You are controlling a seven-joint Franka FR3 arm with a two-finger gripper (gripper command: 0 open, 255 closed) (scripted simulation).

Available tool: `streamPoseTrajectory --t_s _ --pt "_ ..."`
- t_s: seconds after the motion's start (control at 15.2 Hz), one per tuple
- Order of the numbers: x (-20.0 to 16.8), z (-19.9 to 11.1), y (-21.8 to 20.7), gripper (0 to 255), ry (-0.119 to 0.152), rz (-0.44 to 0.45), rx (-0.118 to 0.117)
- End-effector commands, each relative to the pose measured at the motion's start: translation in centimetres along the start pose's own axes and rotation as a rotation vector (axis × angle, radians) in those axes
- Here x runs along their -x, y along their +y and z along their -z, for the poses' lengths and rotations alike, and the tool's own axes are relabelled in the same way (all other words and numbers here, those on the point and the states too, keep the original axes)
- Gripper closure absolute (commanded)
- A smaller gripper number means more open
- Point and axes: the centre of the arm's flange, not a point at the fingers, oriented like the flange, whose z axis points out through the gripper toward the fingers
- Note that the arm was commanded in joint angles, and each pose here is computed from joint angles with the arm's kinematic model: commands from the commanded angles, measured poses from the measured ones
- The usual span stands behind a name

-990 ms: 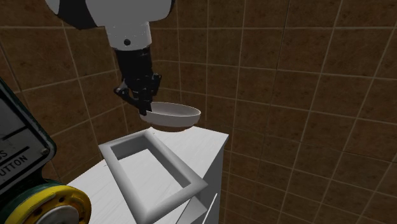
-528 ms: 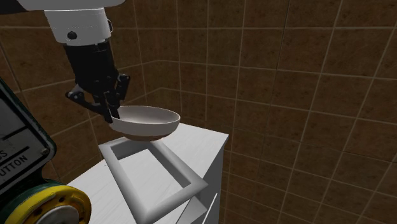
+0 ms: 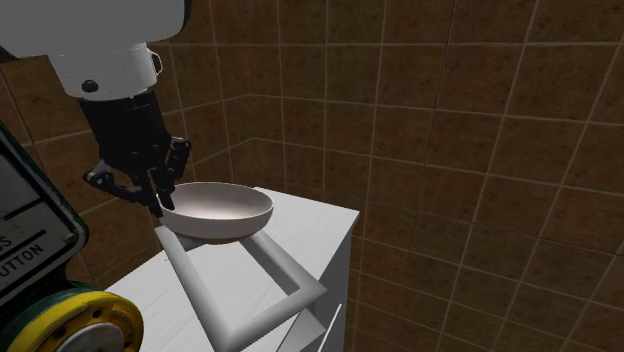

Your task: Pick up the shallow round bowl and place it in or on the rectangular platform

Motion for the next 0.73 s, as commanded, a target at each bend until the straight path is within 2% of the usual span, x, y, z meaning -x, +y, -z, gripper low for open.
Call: streamPoseTrajectory --t_s 0.0,0.66 --pt "0.0 -1.0 -0.2 255 0.001 0.000 0.000" --pt "0.4 -6.2 -0.9 255 0.001 0.000 0.000"
